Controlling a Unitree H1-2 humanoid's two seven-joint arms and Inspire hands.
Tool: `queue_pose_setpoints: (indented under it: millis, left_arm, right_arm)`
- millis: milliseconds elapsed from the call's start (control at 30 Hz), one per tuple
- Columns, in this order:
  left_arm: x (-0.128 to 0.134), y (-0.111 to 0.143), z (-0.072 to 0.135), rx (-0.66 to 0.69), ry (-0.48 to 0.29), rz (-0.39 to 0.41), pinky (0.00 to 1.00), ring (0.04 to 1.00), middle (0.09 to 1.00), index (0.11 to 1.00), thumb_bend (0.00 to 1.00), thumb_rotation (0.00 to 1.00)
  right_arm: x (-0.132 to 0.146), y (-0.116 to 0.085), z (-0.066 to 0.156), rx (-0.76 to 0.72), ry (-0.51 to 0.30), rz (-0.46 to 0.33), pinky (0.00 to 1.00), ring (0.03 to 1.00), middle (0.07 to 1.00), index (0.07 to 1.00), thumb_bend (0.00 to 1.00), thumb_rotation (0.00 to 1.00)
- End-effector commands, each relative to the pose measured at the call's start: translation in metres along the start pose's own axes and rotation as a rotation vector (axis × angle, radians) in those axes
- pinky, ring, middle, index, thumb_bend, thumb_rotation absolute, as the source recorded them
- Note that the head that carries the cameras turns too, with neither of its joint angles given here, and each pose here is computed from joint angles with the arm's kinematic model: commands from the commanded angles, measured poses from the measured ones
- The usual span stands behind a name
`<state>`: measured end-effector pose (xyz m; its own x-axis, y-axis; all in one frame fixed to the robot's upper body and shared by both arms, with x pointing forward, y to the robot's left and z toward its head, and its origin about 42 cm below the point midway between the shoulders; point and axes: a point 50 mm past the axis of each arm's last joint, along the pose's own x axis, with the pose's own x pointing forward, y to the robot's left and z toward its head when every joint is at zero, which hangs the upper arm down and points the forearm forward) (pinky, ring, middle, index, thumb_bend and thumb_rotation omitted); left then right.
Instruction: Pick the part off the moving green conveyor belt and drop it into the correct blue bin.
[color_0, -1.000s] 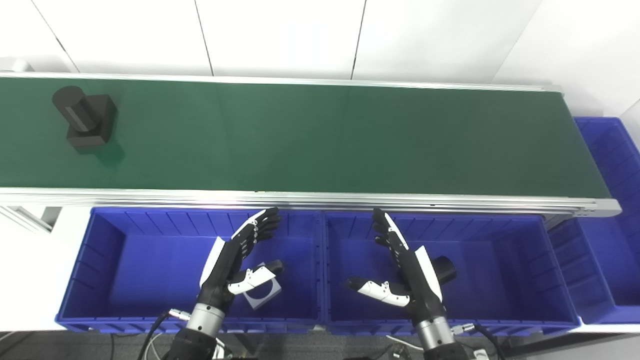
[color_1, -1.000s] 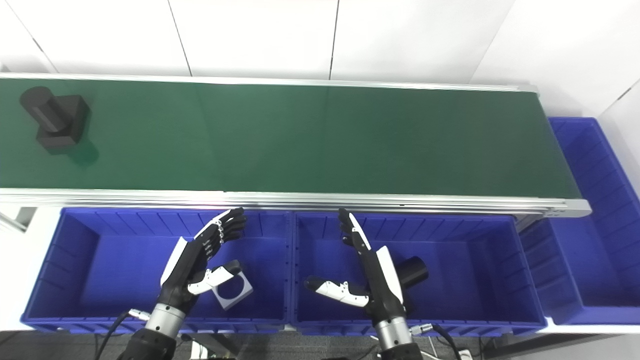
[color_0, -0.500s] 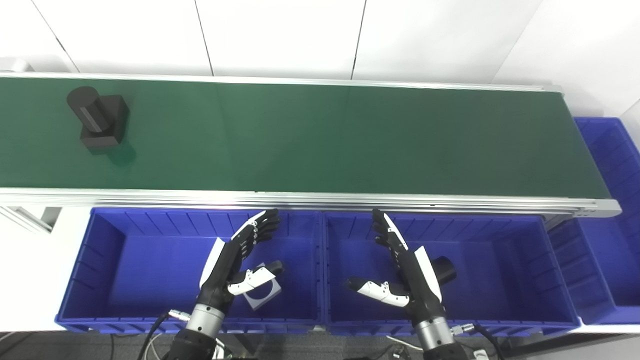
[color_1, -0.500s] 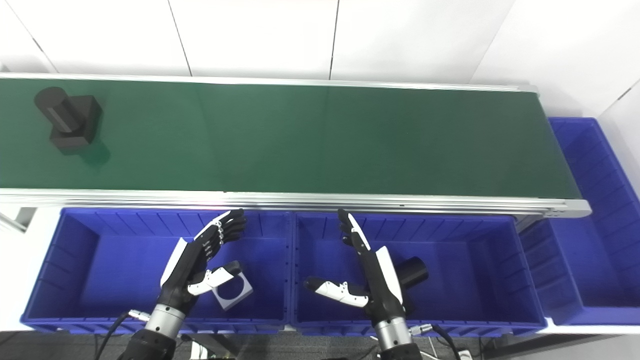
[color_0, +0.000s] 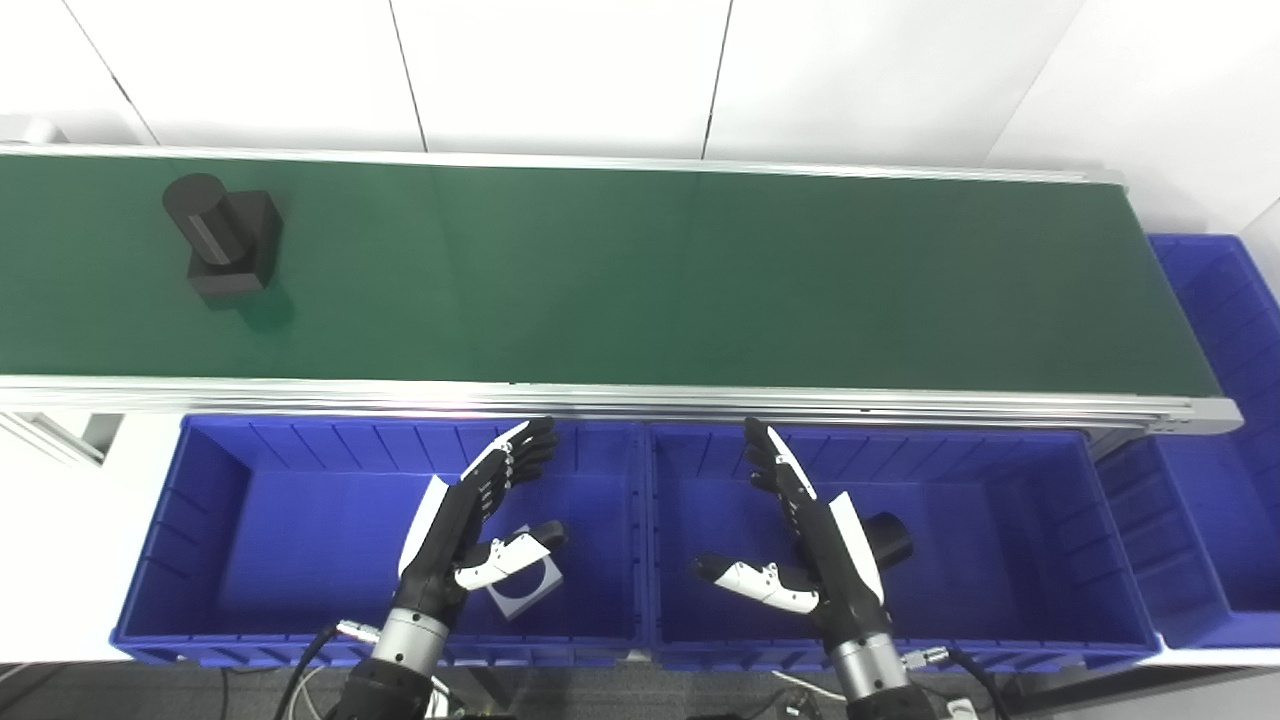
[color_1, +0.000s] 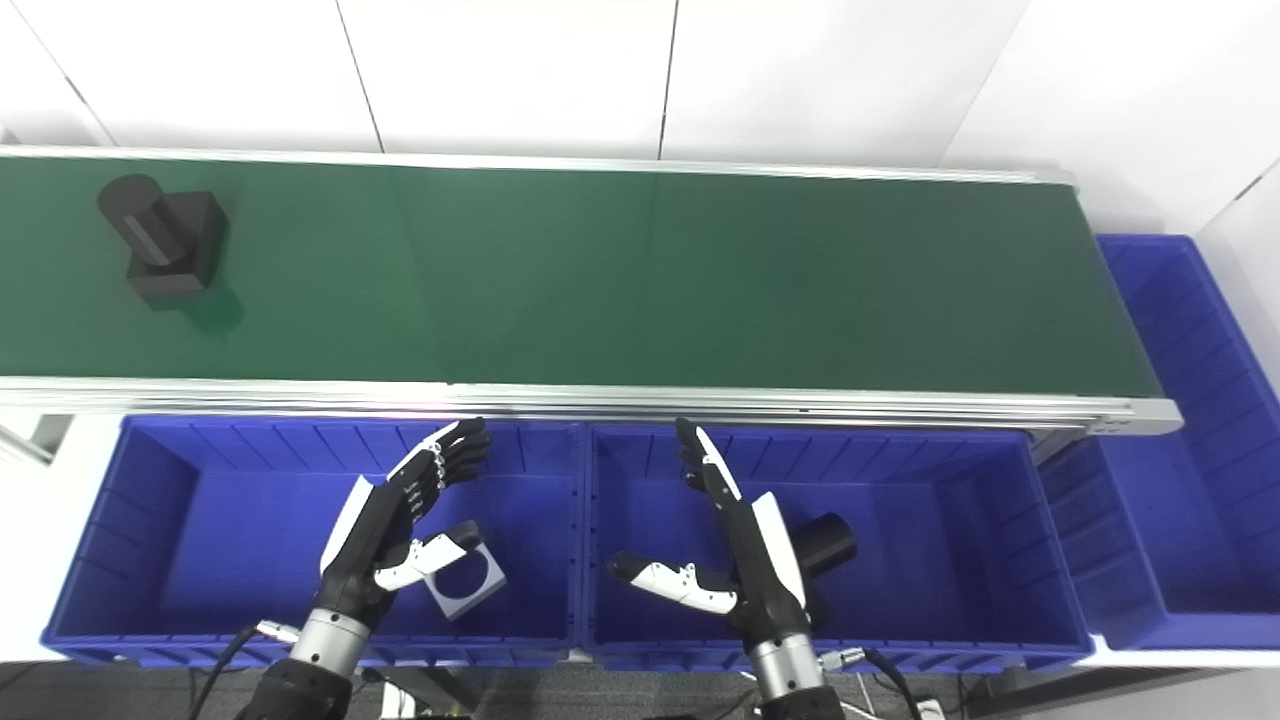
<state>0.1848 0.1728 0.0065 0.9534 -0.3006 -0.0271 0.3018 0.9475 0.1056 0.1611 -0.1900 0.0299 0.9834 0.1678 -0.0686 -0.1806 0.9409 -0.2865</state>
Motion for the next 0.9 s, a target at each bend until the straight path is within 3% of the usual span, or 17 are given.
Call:
queue_pose_setpoints:
  millis: [0,333,867]
  left_arm:
    - [0.009,-0.002,0.009,0.009,-0.059,-0.001,0.81,0.83,0.838,0.842,0.77,0.62]
    - [0.008,-0.023,-0.002,0.065,-0.031,-0.006,0.77,0.809,0.824,0.824,0.87,0.64]
    - [0.014,-0.029,-0.01,0.134,-0.032,0.007,0.74,0.786,0.802,0.798,0.87,0.57]
  right_arm:
    - [0.002,-0.004,0.005,0.008,-0.071,-0.02,0.87,0.924,0.949,0.959,0.86,0.56]
    - [-0.005,-0.018,-0.009,0.015,-0.099,-0.021,0.85,0.92,0.946,0.984,0.81,0.53]
    - [0.001,-0.02,-0.021,-0.008,-0.076,-0.028,0.85,0.907,0.934,0.987,0.76,0.48]
